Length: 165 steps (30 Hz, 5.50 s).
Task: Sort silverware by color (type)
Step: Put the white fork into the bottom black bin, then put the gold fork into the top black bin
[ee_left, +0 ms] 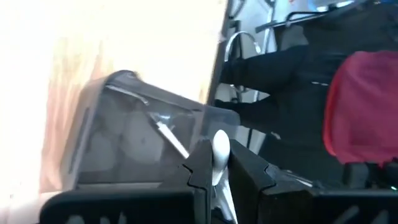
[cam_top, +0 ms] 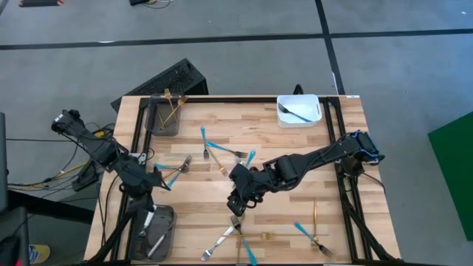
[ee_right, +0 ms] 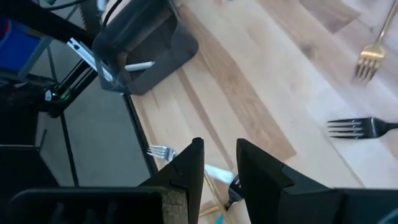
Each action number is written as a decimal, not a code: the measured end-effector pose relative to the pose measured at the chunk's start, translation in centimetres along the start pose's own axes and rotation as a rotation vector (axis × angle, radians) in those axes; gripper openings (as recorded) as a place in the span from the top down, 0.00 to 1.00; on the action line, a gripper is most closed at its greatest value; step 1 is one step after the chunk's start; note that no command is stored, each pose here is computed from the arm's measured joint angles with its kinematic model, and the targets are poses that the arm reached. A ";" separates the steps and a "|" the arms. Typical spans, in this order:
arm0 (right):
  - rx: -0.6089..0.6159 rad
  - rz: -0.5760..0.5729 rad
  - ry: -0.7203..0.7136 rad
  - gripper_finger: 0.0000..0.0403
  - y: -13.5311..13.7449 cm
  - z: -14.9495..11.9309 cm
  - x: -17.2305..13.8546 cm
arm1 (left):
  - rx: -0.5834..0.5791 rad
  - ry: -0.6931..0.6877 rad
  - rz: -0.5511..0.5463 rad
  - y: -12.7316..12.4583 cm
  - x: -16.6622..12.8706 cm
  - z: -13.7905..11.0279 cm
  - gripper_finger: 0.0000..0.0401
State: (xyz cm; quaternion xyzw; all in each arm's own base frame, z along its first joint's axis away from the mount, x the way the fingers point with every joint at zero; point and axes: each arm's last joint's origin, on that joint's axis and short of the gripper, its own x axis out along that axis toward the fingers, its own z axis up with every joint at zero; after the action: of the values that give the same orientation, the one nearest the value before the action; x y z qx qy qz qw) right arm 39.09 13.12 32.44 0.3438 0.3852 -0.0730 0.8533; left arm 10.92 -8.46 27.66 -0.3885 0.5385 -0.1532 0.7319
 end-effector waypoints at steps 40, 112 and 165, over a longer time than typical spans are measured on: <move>0.109 -0.471 0.233 0.70 1.8 -16.3 3.1 | 0.292 -0.738 0.009 -6.9 -2.8 3.4 0.66; -0.274 -0.438 -0.372 0.94 -1.3 0.0 -1.5 | 0.269 -1.133 0.335 -5.5 -4.4 7.5 0.52; -0.103 -0.149 -0.326 0.65 -7.3 9.7 -4.2 | -0.310 -0.798 1.044 12.2 -17.9 13.7 0.98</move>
State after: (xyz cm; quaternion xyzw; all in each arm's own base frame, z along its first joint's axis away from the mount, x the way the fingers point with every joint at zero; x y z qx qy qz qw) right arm 39.19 0.85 36.10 0.2539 0.2696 -0.1709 0.9130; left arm 14.31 16.54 32.31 -0.2046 0.3599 0.4547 0.7886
